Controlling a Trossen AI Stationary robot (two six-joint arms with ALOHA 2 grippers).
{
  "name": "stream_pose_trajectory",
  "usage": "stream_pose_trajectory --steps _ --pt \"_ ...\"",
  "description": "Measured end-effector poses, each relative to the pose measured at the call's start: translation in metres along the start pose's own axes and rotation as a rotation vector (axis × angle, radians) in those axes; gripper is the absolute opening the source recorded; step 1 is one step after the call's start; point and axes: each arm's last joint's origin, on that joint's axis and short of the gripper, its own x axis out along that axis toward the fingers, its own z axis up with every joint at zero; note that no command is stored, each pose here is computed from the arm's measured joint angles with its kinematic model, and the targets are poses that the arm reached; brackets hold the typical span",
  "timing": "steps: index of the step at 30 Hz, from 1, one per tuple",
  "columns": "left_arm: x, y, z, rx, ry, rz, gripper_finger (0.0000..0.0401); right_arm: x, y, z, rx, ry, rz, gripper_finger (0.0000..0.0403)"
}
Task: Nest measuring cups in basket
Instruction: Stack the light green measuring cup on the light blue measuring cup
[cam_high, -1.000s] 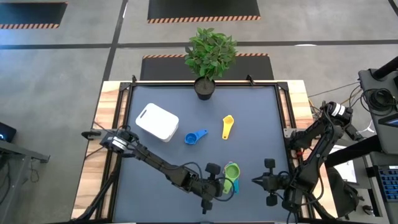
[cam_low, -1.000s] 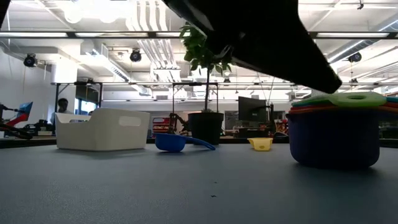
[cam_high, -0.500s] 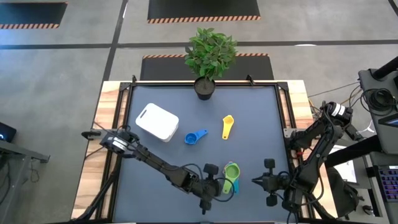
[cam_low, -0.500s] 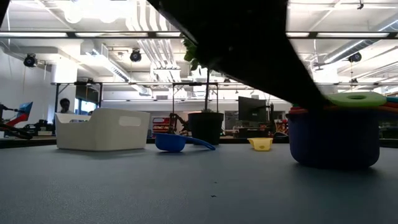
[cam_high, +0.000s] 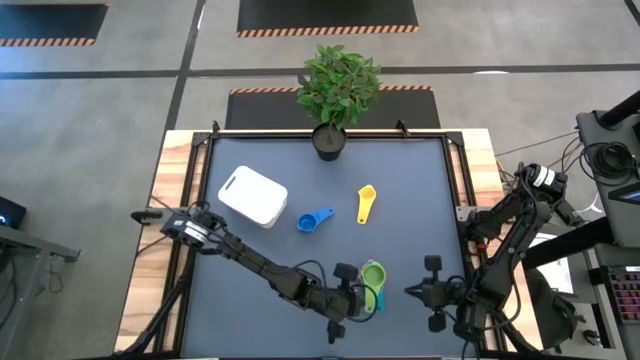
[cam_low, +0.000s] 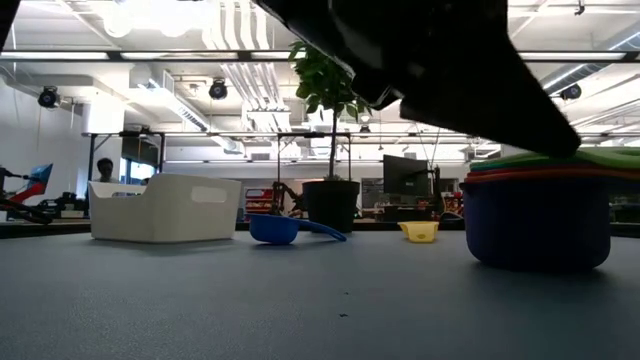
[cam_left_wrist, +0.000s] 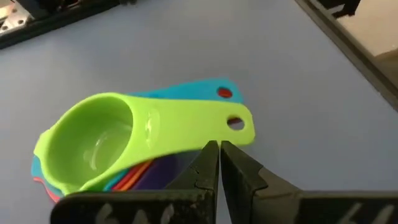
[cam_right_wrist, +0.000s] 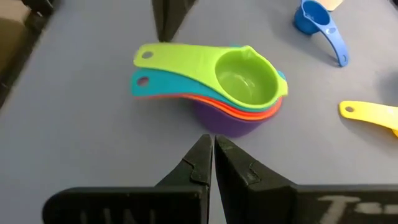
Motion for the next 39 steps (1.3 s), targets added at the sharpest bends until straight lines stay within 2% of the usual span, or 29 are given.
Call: stream_pose_trajectory --steps 6,13,18,27,32,39 --pt "-0.025 0.001 0.011 0.082 0.039 0.114 0.0 0.007 0.001 0.014 0.089 -0.033 0.038 0.0009" --pt "-0.063 0.008 0.031 0.212 0.033 0.122 0.0 0.021 -0.011 0.048 0.199 0.024 0.089 0.0009" --pt "-0.094 0.022 0.026 0.235 0.02 0.184 0.0 0.023 -0.019 0.075 0.184 -0.017 0.077 0.0009" --pt "-0.161 0.05 0.014 0.265 -0.081 0.279 0.0 0.032 -0.05 0.128 0.244 -0.039 0.113 0.0009" --pt "-0.199 0.066 0.011 0.212 -0.145 0.318 0.0 0.037 -0.065 0.142 0.243 -0.063 0.088 0.0009" --pt "-0.225 0.074 -0.004 0.101 -0.185 0.315 0.0 0.037 -0.077 0.157 0.244 -0.103 0.078 0.0009"
